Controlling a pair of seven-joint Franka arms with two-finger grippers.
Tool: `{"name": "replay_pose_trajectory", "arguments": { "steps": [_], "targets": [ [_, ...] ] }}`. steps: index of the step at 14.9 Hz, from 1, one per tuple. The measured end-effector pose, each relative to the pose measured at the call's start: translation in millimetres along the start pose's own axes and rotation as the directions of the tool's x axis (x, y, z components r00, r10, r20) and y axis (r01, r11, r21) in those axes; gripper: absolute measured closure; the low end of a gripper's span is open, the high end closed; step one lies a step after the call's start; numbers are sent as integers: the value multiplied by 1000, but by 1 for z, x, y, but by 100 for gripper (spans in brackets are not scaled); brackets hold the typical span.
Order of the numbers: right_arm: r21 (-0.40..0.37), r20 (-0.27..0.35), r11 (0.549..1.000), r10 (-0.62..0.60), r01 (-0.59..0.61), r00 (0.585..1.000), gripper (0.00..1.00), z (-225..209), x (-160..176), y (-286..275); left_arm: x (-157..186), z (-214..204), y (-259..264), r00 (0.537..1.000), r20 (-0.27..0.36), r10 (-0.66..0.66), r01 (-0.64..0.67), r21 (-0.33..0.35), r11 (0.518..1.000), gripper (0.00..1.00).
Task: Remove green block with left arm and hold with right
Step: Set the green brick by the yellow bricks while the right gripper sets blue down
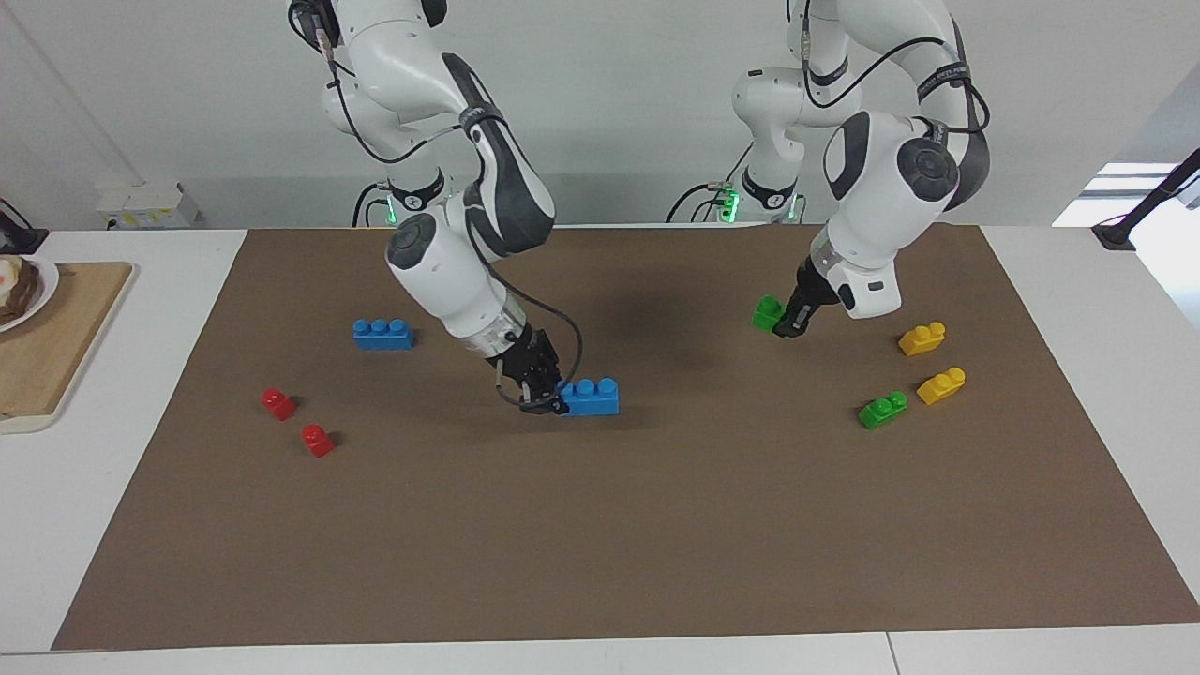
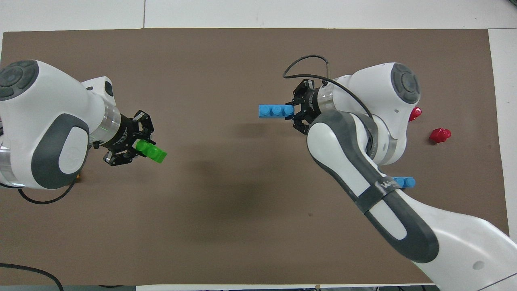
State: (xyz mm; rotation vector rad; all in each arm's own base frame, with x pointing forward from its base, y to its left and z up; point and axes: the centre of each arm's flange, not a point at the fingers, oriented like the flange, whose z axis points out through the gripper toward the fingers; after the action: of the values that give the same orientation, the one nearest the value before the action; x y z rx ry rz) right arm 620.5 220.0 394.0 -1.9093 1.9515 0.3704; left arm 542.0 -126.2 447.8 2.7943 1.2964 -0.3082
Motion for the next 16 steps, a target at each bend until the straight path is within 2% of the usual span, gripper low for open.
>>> {"name": "replay_pose_trajectory", "arguments": {
  "steps": [2,5,8,10,12,14,16],
  "targets": [
    [-23,4,1000,-3,3,1000,66,-25,28,-6,23,6,-20,995,13,98,-98,7,995,66],
    [-67,13,995,-74,75,997,66,-48,79,-9,59,8,-53,968,25,248,-248,-2,969,66],
    [-107,22,988,-111,112,994,66,-57,145,0,92,21,-87,894,-9,448,-448,16,894,66],
    [-114,23,988,-100,102,995,66,-62,181,10,96,43,-95,829,-46,557,-556,37,830,66],
    [-118,19,990,-78,80,997,66,-62,208,23,103,65,-106,766,-49,641,-638,59,768,66],
    [-116,11,991,-68,69,998,66,-59,227,36,118,78,-119,736,-68,673,-670,61,740,66],
    [-120,10,990,-68,69,998,66,-58,246,50,126,91,-127,732,-77,677,-675,60,736,66]
  ]
}}
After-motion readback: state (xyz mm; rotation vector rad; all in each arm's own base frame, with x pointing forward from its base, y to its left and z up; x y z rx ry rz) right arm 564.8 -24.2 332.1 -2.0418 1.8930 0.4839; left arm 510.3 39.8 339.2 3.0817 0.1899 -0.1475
